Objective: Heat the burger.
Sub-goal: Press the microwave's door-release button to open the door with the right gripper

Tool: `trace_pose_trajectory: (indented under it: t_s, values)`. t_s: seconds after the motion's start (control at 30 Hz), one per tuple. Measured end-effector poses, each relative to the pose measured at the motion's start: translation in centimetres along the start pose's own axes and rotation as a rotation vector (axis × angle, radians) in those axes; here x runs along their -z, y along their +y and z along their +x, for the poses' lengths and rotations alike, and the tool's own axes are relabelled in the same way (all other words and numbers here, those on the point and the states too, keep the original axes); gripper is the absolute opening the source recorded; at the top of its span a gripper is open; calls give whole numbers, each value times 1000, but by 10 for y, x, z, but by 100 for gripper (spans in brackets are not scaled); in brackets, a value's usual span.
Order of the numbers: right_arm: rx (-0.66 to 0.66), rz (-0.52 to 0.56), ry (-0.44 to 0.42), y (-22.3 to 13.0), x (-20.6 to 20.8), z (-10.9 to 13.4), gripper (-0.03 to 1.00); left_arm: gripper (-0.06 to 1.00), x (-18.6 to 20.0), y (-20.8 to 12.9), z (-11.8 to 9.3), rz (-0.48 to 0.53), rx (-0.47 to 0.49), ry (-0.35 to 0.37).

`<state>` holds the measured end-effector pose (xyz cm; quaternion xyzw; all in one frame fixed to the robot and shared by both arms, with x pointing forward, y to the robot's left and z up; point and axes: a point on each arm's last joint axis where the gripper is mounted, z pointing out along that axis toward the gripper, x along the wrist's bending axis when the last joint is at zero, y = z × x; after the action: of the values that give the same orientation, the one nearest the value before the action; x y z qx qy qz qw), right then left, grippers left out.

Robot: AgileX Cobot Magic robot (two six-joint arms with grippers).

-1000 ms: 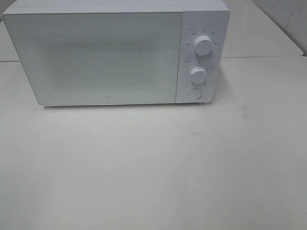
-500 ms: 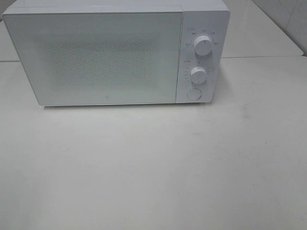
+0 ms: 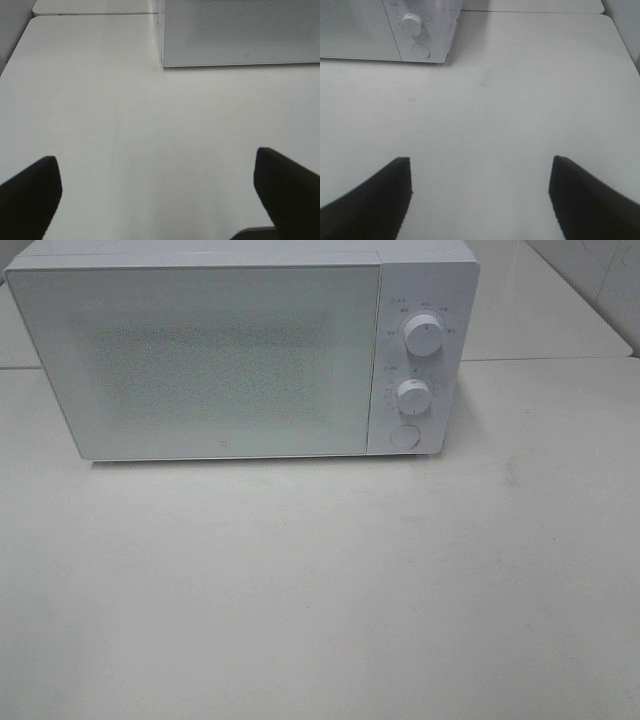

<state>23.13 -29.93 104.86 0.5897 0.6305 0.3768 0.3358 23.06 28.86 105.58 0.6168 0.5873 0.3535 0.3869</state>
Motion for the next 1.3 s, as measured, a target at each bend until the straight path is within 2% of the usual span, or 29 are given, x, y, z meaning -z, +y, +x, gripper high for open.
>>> trace_pose_trajectory:
  t_s: [0.37,0.63,0.8,0.9,1.3]
  values:
    - [0,-63,2,19,0,0,74,99,0,0,0,0,0,0]
    - [0,-55,1,54,-37,1,74,99,0,0,0,0,0,0]
    - [0,-60,1,64,-50,2,74,99,0,0,0,0,0,0]
    - [0,-60,1,77,-73,2,74,99,0,0,0,0,0,0]
    - [-3,-45,1,93,-124,2,74,99,0,0,0,0,0,0]
